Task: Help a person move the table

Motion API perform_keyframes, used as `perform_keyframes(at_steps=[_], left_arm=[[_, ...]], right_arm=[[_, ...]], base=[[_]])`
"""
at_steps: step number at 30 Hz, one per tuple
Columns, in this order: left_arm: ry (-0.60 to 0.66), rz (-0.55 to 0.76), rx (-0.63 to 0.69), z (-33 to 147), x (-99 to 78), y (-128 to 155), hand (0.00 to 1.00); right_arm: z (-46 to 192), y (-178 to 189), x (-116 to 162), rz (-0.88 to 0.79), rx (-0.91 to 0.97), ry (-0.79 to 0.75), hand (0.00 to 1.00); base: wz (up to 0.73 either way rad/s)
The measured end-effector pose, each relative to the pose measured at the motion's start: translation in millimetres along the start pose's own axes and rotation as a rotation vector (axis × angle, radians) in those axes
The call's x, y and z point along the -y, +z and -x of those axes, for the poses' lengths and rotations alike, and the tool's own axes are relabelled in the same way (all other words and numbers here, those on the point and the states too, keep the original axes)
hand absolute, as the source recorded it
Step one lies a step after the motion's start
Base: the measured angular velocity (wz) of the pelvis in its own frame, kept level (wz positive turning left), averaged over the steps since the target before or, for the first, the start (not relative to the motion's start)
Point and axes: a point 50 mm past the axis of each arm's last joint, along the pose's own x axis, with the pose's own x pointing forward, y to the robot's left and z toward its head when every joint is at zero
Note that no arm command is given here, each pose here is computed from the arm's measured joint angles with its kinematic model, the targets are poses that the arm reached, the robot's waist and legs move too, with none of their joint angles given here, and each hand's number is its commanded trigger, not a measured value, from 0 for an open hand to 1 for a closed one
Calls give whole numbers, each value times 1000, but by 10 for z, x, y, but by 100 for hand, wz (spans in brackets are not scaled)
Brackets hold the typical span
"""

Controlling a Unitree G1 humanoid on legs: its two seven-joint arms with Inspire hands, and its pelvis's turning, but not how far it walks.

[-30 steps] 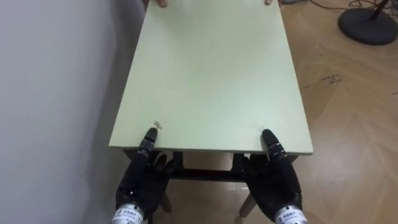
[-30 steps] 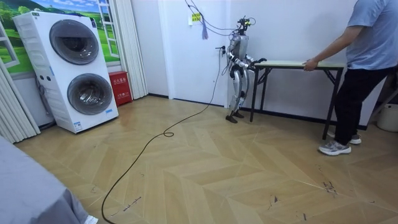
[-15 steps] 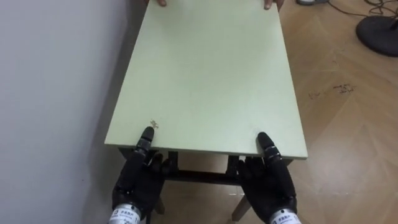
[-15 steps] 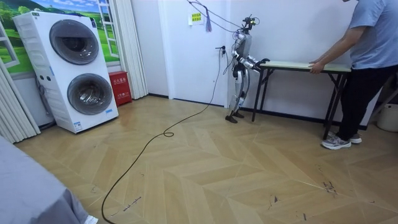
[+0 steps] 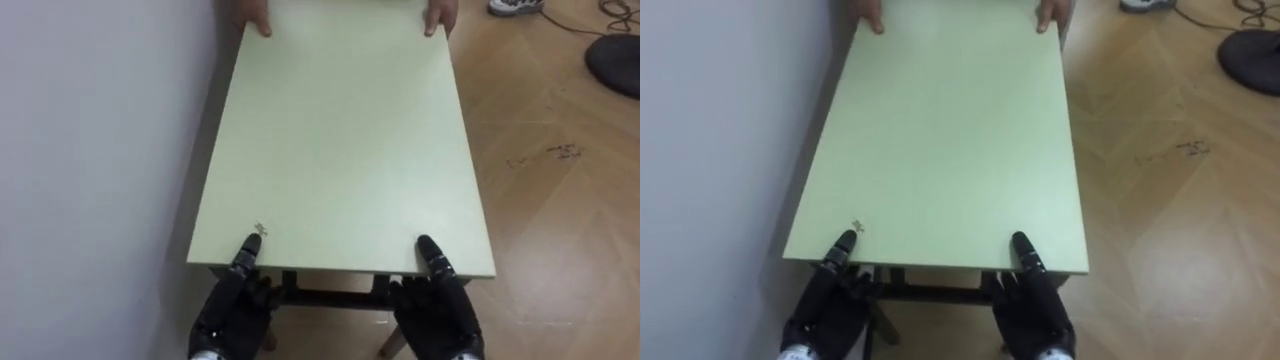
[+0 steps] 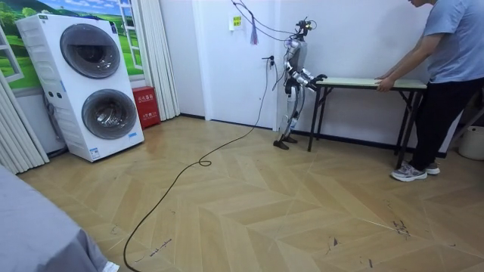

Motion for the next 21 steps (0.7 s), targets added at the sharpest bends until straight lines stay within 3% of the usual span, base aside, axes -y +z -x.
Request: perform_keyframes(at_steps=[1, 2, 3, 4, 5, 6, 14, 21], left_arm=[[0, 0, -1, -1, -14, -5, 84], [4, 1, -6, 2, -42, -15, 78], [6, 1, -9, -4, -66, -21, 62], [8, 1, -11, -6, -76, -23, 40], [9, 0, -12, -16, -85, -23, 29], [9, -1, -10, -24, -94, -17, 0], [14, -237, -70, -106, -147, 83, 0], [44, -280, -210, -88, -224, -115, 0]], right_arm=[[3, -5, 16, -1, -3, -1, 100], [5, -17, 47, -3, -9, -7, 86], [4, -29, 65, -5, -15, -12, 56], [3, -35, 74, -7, -17, -13, 11], [-1, -40, 84, -7, -19, -12, 0], [-12, -41, 82, -7, -23, -10, 0], [-23, -56, 93, 129, -81, 37, 0], [-28, -56, 75, 165, -100, 72, 0]], base=[[7], [6], [6], [5], [0], [0], [-6], [0]])
